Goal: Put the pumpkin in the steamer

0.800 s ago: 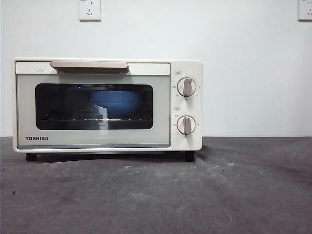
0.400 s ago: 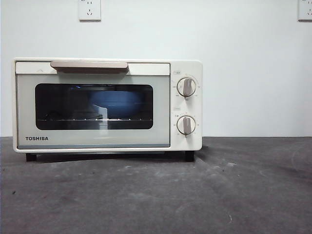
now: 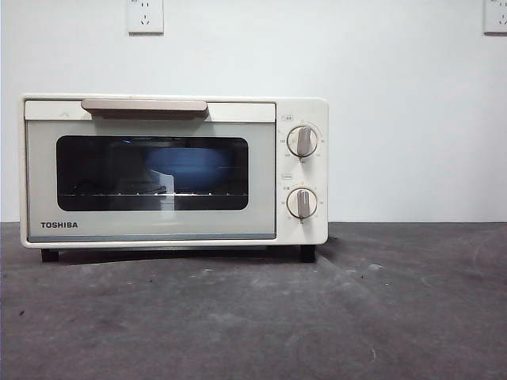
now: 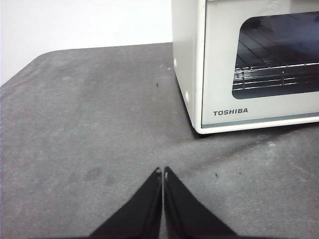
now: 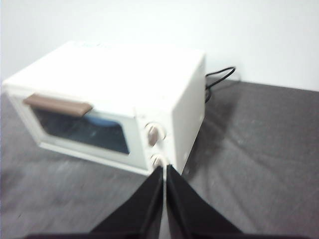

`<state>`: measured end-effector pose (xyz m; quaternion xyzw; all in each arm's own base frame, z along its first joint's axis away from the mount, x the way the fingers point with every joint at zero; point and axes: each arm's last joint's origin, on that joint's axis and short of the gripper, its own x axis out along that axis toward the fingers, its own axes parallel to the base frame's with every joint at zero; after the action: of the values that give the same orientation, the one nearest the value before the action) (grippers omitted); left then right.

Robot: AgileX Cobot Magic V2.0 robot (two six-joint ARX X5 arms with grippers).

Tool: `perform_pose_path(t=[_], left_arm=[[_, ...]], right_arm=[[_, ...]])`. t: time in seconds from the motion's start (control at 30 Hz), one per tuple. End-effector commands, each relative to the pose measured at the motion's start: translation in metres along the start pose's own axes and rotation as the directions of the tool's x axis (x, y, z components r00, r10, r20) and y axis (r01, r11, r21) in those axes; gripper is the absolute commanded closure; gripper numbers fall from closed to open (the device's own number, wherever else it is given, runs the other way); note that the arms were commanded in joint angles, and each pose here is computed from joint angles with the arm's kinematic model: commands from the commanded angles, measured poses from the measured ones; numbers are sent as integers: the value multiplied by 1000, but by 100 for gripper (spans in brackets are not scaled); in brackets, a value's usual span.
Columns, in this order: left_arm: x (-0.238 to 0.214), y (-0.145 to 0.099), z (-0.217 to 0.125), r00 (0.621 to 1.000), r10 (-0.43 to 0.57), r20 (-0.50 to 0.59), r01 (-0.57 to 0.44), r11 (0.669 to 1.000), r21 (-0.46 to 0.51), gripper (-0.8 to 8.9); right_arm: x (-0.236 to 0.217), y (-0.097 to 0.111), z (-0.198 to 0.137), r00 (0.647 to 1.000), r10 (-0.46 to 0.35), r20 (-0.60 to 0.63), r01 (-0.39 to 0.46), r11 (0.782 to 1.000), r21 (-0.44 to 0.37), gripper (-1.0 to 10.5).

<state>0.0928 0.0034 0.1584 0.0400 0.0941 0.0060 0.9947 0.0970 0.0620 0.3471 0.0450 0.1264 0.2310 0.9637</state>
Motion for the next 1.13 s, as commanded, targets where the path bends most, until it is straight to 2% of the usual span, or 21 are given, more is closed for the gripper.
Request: perform_pose_path(t=[0.03, 0.27, 0.57, 0.77, 1.13], left_arm=[[2, 0, -6, 1000, 0, -23, 0, 1000, -2, 795], [2, 0, -6, 1000, 0, -23, 0, 1000, -2, 795], [2, 0, -6, 1000, 0, -23, 0, 1000, -2, 795], [2, 0, -6, 1000, 0, -23, 0, 1000, -2, 795], [2, 0, -6, 1000, 0, -23, 0, 1000, -2, 795]], right_arm=[[4, -9, -6, 996, -10, 86, 11, 1000, -12, 940], [7, -38, -49, 959, -144, 244, 151, 988, -10, 940], [2, -56, -104, 916, -270, 297, 285, 959, -7, 940], [4, -61, -131, 909, -297, 294, 310, 951, 1, 940], [14, -67, -163, 921, -305, 242, 313, 950, 5, 940]])
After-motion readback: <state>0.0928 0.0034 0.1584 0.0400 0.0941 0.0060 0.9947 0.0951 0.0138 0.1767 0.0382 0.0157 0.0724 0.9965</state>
